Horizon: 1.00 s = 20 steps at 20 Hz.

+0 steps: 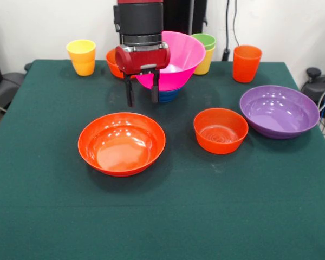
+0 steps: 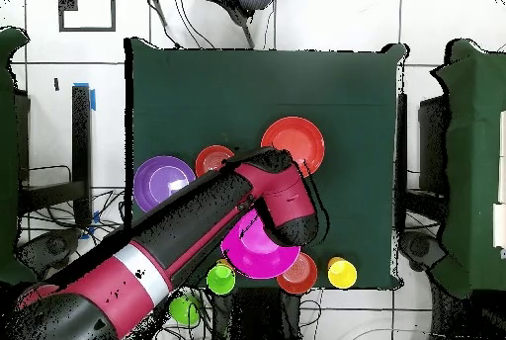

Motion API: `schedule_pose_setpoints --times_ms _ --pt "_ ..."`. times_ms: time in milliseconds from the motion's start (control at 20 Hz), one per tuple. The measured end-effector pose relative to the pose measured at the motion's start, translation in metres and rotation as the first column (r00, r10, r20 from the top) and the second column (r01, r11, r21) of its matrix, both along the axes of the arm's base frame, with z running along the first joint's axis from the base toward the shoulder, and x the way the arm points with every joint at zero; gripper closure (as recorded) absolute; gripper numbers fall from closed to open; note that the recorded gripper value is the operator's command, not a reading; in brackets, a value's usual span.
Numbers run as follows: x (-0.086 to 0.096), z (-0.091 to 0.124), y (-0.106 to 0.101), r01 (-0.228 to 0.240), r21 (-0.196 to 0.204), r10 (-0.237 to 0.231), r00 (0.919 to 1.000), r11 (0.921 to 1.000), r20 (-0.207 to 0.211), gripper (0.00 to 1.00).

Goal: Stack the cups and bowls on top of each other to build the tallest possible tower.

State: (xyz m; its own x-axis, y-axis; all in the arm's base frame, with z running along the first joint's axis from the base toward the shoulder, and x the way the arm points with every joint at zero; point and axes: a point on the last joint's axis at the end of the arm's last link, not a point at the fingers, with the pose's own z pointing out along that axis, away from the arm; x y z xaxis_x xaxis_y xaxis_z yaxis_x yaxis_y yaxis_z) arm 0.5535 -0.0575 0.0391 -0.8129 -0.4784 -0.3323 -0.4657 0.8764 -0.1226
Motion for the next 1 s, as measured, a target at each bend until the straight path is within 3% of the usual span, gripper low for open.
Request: schedule_pose_setpoints --times_ms 200,1000 --pt "-0.001 -0.005 0.003 0.042 0.027 -0.042 0.9991 0.9988 -0.007 0.00" --pt "-0.005 -0.022 0.013 0.045 0.064 -0.044 0.9988 0.9969 -0.021 0.00"
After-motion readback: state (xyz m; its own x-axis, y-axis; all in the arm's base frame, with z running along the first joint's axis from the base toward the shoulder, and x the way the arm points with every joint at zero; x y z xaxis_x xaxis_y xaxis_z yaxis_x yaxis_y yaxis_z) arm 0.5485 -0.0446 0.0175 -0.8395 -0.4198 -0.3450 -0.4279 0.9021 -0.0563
